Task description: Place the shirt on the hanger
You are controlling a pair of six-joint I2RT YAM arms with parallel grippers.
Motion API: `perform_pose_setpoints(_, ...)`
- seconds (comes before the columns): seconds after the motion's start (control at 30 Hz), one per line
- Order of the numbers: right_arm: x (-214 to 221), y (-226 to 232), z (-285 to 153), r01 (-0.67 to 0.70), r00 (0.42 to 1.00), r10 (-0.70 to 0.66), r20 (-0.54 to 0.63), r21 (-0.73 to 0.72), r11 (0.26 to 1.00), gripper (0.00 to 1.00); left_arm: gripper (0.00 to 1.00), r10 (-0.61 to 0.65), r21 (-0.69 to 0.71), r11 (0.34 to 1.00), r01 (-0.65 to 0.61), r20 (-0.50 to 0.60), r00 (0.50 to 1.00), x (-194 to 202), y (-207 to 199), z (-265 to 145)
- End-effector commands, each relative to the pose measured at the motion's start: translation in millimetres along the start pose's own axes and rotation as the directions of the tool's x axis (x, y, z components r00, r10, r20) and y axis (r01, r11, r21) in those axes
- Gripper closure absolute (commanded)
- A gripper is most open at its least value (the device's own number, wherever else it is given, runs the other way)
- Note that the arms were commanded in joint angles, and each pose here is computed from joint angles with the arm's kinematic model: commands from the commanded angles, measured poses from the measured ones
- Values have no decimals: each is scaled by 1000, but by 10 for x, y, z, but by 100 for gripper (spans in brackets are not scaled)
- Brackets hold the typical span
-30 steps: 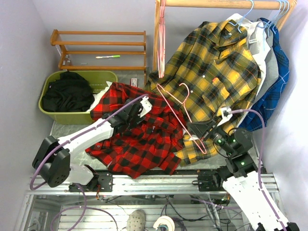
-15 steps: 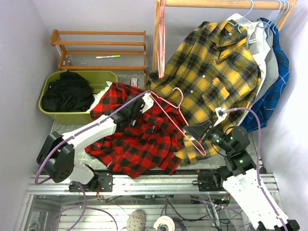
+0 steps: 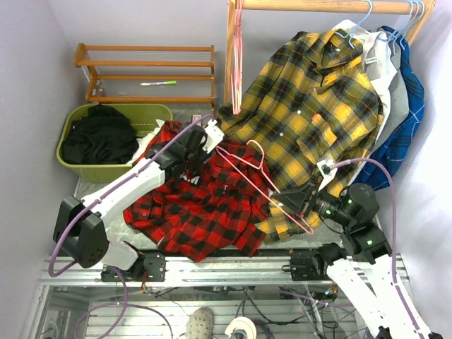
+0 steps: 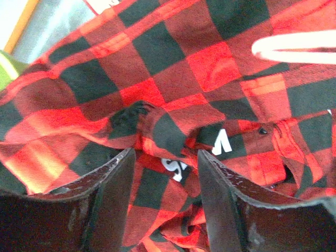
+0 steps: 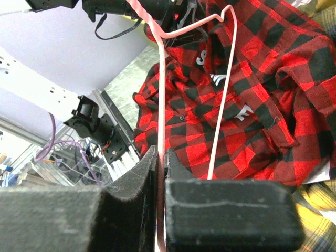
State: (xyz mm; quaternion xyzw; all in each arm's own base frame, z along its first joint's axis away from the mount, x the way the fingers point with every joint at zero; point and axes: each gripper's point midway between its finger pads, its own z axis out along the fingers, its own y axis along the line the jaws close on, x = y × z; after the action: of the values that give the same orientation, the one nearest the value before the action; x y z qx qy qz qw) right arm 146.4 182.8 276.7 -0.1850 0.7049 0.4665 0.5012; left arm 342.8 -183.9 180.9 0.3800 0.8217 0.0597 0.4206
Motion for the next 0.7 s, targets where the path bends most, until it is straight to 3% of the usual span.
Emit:
perform_pose_setpoints(0.0, -66, 70, -82, 49, 999, -49, -2, 6, 999, 100, 37, -23, 124, 992, 27, -34, 999, 208, -251, 32)
perform_pose_setpoints(0.27, -48, 56, -72, 55, 998, -55, -18, 6, 998, 100, 43, -10, 126, 992, 18, -67, 998, 480, -343, 190)
perform_pose_setpoints(0.67, -44, 30, -45, 65, 998, -64, -28, 7, 998, 100, 54, -30, -48, 998, 28, -42, 999, 494, -114, 385)
